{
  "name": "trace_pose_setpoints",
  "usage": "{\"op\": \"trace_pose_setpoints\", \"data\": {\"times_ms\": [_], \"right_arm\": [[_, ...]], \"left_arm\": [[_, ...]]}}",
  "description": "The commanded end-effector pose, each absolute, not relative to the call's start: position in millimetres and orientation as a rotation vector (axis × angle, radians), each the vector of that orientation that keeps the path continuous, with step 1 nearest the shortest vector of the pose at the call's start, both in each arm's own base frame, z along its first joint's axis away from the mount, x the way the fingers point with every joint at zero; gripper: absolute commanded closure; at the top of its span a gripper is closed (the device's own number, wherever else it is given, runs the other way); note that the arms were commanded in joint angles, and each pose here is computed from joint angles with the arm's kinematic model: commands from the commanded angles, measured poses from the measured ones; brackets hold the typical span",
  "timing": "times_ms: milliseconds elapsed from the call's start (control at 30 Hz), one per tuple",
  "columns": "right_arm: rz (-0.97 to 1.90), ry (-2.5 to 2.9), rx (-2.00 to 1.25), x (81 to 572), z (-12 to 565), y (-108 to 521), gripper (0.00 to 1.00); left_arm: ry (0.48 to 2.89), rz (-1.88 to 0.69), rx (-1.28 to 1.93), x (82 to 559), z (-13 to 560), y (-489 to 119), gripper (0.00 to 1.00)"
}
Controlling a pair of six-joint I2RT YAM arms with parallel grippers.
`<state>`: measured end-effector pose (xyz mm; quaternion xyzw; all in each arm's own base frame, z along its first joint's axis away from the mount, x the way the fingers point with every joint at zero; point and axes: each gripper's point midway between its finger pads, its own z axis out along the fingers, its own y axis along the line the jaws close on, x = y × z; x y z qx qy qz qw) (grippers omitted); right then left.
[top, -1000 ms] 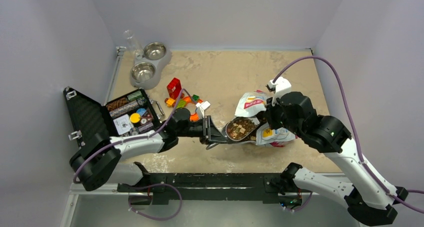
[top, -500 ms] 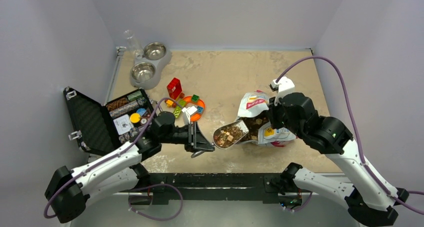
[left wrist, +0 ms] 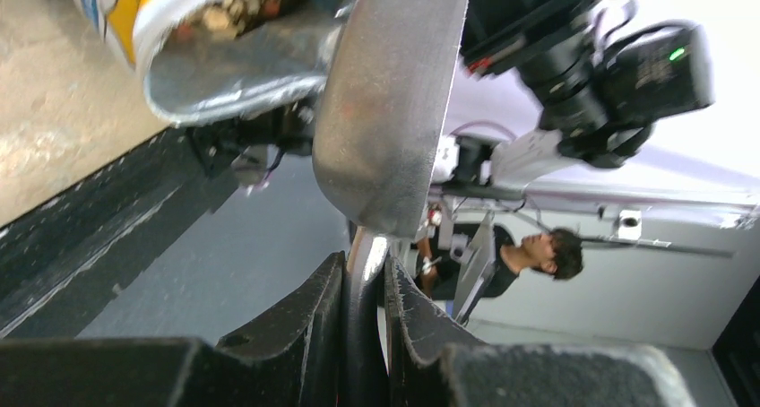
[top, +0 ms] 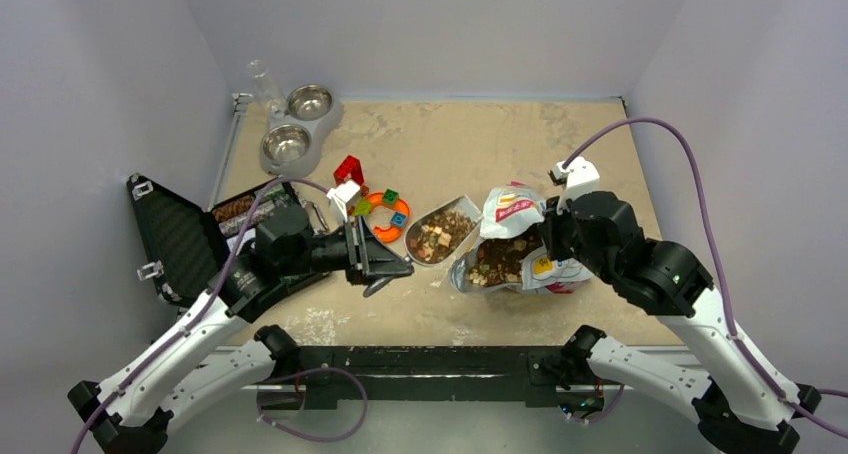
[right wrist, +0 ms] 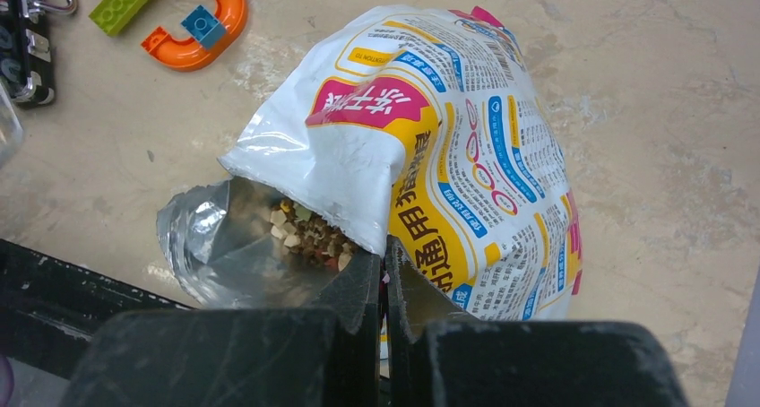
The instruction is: Serve the pet food
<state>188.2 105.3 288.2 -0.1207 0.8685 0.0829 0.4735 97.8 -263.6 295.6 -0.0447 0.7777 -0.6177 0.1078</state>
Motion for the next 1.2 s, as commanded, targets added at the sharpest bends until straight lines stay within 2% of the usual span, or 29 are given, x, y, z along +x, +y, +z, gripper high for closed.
{"op": "trace_pose_setpoints", "data": {"times_ms": [0, 267, 467, 767, 1167], "right_arm": [[0.219, 2.066, -0.242, 188.1, 302.5, 97.9, 1.00], [0.306, 2.067, -0.309, 175.6, 308.5, 106.0, 1.00], [0.314, 2.038, -0.353, 174.6, 320.6, 107.4, 1.00], [0.362, 1.991, -0.358, 177.6, 333.3, 115.9, 1.00], [0.280, 2.023, -0.235, 197.7, 330.5, 113.1, 1.00]], "left_arm": [[2.121, -1.816, -0.246, 134.7, 352.6, -261.9, 1.00], [2.032, -1.602, -0.526, 254.5, 363.9, -256.5, 1.00], [1.963, -1.464, -0.609, 333.8, 366.8, -232.1, 1.00], [1.913, -1.305, -0.791, 405.1, 338.5, -151.2, 1.00], [1.830, -1.287, -1.059, 511.8, 286.9, -55.1, 1.00]]}}
